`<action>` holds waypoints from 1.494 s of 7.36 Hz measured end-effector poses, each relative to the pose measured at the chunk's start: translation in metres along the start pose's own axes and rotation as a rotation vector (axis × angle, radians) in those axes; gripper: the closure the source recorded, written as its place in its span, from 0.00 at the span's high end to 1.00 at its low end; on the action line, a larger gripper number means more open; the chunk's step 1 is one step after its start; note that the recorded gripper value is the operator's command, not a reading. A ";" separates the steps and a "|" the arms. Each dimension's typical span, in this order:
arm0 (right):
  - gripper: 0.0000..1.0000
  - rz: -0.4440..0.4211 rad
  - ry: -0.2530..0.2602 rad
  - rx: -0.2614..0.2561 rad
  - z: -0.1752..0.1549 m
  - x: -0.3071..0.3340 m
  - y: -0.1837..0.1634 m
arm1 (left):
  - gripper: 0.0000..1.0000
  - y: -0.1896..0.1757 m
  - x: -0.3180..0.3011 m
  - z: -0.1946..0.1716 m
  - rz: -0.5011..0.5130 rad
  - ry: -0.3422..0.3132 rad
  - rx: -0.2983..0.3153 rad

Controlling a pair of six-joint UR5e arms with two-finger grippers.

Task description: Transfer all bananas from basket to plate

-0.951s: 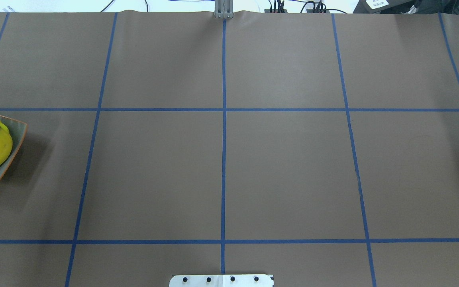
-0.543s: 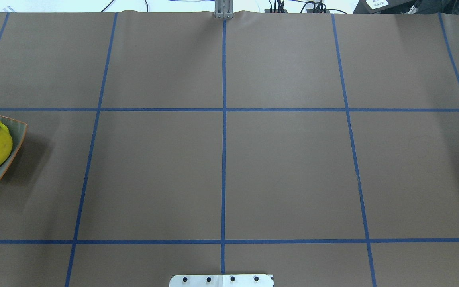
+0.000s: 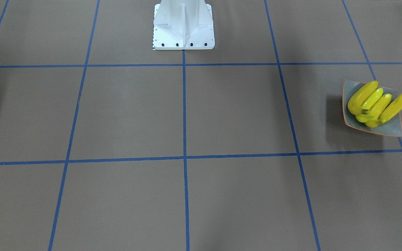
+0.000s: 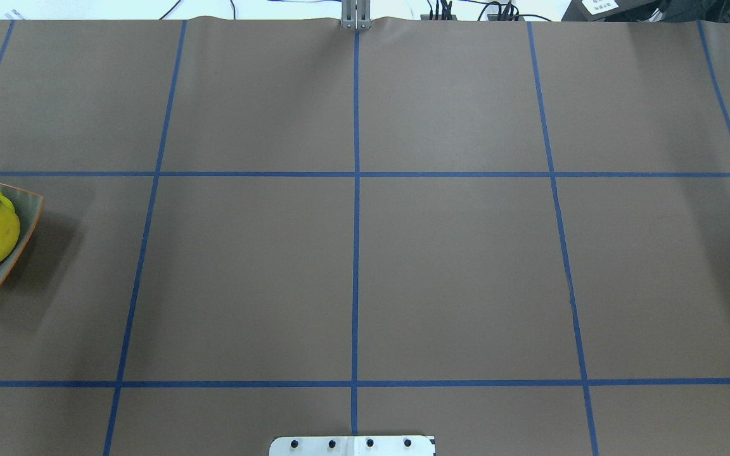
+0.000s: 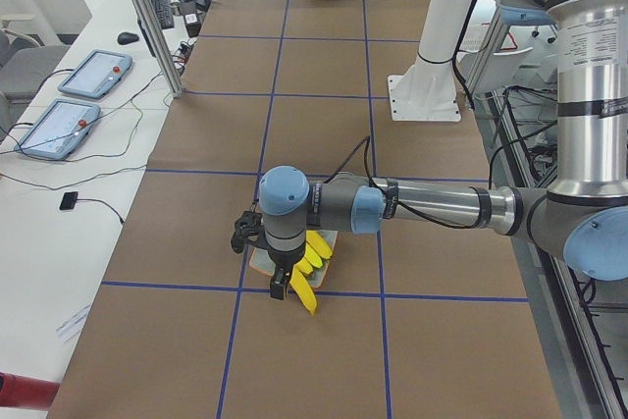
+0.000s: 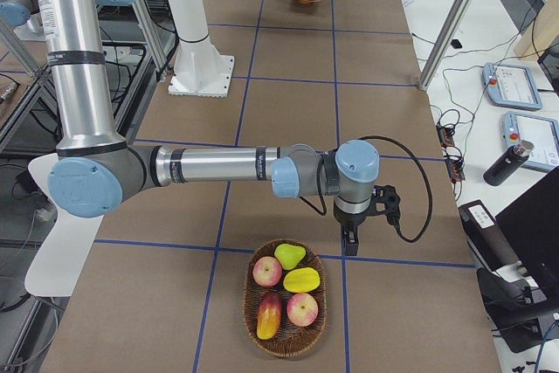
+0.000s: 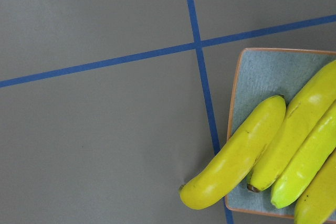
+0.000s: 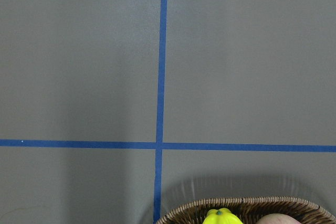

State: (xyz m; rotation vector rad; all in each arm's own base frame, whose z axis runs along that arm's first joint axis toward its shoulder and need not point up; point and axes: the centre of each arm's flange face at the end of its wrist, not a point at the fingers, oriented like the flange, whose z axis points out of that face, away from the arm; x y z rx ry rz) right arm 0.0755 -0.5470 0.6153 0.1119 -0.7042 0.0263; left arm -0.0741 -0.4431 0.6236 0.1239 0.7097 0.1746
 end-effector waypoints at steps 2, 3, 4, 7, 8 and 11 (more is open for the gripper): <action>1.00 0.008 -0.002 0.001 0.000 -0.001 0.001 | 1.00 0.004 -0.002 0.003 -0.004 -0.001 -0.006; 1.00 0.011 -0.005 0.001 0.000 -0.001 0.001 | 1.00 0.006 -0.003 0.005 -0.008 0.000 -0.010; 1.00 0.016 -0.007 0.001 0.000 -0.001 0.001 | 1.00 0.008 -0.005 0.006 -0.011 0.000 -0.014; 1.00 0.049 -0.008 0.003 -0.001 -0.004 -0.001 | 1.00 0.009 -0.004 0.006 -0.012 0.003 -0.014; 1.00 0.053 -0.007 0.004 -0.001 -0.004 -0.001 | 1.00 0.011 -0.004 0.007 -0.013 0.004 -0.015; 1.00 0.053 -0.007 0.004 -0.001 -0.004 -0.001 | 1.00 0.015 -0.003 0.006 -0.013 0.006 -0.015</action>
